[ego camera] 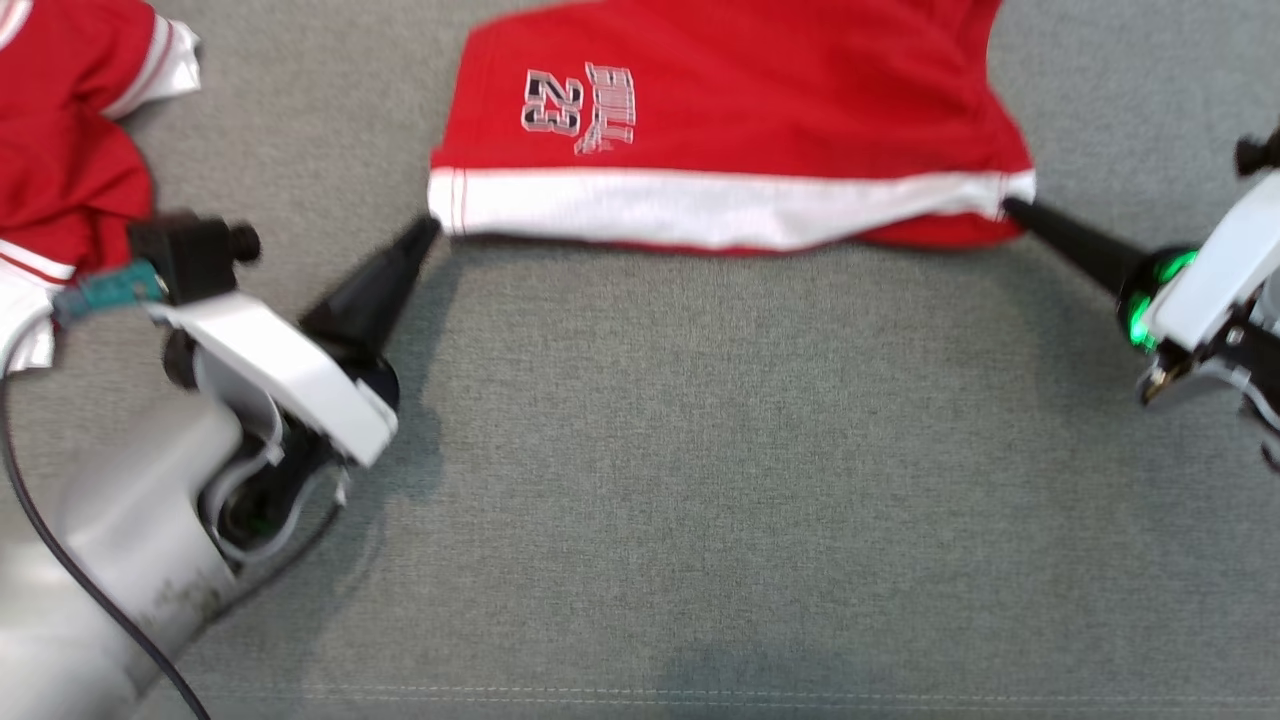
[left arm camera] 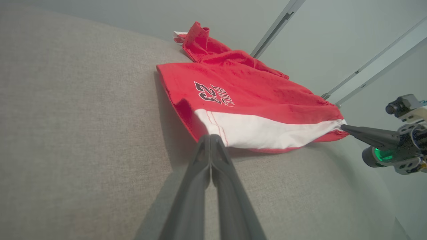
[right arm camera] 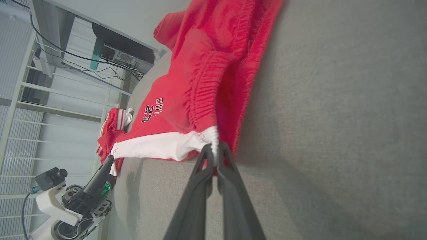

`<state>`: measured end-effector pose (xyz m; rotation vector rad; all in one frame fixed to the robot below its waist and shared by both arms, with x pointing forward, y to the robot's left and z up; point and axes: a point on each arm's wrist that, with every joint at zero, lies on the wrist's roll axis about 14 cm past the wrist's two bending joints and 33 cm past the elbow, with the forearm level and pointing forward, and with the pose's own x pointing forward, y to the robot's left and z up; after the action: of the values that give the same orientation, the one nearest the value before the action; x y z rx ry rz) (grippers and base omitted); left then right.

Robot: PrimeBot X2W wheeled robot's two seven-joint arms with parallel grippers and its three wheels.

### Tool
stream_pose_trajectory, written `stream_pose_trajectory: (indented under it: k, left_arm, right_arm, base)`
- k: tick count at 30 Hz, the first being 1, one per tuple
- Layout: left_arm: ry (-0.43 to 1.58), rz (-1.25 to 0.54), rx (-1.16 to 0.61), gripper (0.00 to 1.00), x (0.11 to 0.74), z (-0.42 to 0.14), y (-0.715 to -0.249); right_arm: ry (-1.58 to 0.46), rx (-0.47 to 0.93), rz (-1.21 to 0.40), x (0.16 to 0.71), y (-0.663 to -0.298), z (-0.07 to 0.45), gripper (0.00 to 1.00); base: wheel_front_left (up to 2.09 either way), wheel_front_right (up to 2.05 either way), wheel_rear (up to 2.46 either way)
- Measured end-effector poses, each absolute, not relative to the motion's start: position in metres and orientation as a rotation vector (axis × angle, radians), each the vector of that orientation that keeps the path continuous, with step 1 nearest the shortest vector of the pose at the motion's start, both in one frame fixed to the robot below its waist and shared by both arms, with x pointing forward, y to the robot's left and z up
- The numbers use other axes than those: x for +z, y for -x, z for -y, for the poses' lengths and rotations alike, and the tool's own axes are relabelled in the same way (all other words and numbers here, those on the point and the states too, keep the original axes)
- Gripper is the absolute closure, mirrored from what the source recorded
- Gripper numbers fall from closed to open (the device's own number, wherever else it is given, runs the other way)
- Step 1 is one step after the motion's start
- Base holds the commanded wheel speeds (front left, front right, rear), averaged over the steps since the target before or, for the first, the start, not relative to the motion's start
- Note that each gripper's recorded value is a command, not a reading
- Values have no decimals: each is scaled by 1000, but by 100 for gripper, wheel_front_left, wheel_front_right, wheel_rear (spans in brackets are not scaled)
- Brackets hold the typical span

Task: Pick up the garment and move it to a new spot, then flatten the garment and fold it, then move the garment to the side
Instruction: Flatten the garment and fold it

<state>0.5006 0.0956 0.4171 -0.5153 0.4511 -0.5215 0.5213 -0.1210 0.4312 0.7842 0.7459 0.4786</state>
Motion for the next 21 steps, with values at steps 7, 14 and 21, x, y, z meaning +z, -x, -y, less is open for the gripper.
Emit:
stream_pose_trajectory:
  k: [7,14,21]
  left_arm:
    - [548,-540,-494,100,407,-97,-419]
    - [570,-682,-551,100,406,-88,-347]
    - [630,-825,-598,100,439,-113,-325]
  right_arm:
    - [-739,528,-839,434,-445,114,100]
    - [-697,612,-1016,425,-365,99,100]
    - [-768,723,-1202,445,-324,98,100]
  base:
    - [0,0,0]
    - [0,0,0]
    - [0,0,0]
